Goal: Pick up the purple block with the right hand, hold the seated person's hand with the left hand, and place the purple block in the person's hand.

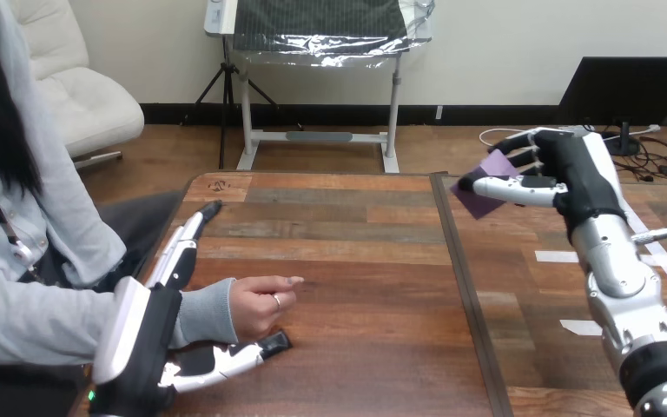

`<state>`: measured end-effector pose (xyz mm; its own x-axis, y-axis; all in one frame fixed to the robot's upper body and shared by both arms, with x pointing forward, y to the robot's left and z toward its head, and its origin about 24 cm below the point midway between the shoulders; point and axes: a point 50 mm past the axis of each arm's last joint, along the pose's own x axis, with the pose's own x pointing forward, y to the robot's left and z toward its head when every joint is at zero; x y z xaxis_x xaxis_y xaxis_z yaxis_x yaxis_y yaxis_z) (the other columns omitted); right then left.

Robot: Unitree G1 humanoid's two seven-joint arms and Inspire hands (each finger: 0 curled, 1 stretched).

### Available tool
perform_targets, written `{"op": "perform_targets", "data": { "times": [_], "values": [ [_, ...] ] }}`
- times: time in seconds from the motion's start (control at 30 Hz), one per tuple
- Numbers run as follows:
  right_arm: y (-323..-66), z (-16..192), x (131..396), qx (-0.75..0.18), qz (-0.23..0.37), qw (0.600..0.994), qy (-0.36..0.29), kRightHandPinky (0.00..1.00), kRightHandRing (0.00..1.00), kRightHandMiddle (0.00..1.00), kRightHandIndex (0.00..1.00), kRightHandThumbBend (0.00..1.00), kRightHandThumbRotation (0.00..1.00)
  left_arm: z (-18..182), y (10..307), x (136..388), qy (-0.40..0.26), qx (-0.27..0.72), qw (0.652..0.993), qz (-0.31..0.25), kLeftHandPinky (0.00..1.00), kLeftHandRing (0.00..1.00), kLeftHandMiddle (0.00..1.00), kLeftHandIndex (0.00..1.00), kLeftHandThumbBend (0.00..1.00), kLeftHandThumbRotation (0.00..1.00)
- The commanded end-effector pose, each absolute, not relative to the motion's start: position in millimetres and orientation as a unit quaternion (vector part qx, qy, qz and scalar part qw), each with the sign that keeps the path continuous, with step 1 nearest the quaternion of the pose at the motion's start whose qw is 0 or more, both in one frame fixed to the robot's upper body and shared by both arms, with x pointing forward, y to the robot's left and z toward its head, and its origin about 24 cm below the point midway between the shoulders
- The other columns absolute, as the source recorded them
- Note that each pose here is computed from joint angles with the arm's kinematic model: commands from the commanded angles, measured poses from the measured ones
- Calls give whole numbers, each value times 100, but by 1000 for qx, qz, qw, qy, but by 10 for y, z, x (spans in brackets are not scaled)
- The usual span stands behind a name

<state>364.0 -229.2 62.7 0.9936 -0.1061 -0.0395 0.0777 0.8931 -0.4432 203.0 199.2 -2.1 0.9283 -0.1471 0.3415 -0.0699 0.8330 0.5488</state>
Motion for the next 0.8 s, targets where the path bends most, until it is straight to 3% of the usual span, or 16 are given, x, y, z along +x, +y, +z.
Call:
{"op": "perform_targets", "data": {
  "times": [0.0,0.43,0.77],
  "values": [
    [-2190,892,3709,-208,-41,976,-38,35,41,49,52,74,0,192,2009,2266,-234,322,917,-23,90,97,95,96,100,31],
    [-2118,906,3657,-194,-28,979,-56,35,41,50,52,71,0,194,2129,2388,-194,399,895,-39,92,99,97,97,100,37],
    [-2079,889,3626,-174,-16,983,-59,36,42,51,52,71,0,202,2230,2471,-171,442,878,-64,91,98,97,96,100,35]
  ]
}}
